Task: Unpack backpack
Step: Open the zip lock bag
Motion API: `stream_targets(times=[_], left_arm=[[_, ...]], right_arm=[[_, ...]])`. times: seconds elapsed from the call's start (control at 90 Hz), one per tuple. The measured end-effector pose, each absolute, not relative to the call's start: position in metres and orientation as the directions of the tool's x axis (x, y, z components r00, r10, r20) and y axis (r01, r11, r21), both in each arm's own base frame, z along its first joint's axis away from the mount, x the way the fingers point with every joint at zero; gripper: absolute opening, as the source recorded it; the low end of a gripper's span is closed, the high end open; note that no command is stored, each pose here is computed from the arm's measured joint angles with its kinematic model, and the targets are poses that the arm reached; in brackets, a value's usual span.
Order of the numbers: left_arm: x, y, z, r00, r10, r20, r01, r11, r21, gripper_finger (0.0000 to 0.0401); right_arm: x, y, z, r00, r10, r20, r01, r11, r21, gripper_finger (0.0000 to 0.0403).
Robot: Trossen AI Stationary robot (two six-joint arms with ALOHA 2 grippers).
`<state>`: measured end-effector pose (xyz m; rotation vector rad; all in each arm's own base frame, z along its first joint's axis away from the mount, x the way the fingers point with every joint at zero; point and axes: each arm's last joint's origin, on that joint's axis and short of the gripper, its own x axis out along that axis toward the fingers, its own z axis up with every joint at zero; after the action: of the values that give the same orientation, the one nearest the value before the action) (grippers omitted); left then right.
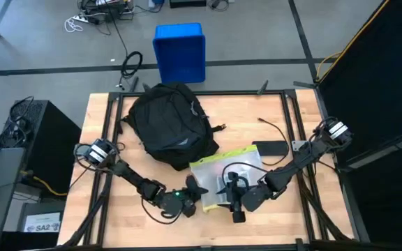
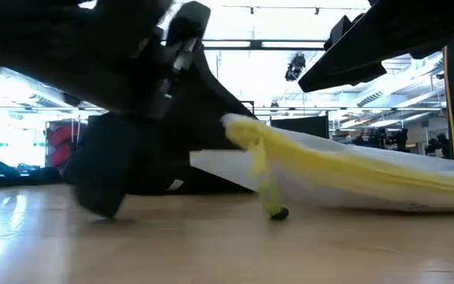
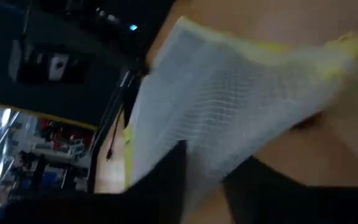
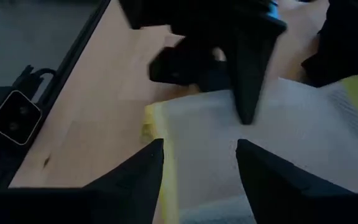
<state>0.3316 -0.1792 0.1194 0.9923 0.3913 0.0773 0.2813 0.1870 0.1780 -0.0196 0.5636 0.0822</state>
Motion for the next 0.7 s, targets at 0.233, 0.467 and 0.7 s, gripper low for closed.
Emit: stream_targets(times=[0.233,0.467,0.7], left_arm=[[0.342,-0.161,0.126,0.918,0.330,-0.220,-0.013,0.579,0.815,0.0001],[0.346,-0.157,0.132,0.923,0.341,-0.179,-0.066,0.598,0.798,0.0000],[0.346,-0.157,0.134,0.925,0.341,-0.165,-0.080,0.602,0.795,0.0000]], right_arm=[[0.279,0.196,0.178,0.817,0.201,-0.540,-0.137,0.978,0.156,0.0183],[0.278,0.202,0.174,0.810,0.228,-0.540,-0.120,0.966,0.227,0.0171],[0.296,0.204,0.140,0.826,0.215,-0.521,-0.086,0.962,0.261,0.0171]])
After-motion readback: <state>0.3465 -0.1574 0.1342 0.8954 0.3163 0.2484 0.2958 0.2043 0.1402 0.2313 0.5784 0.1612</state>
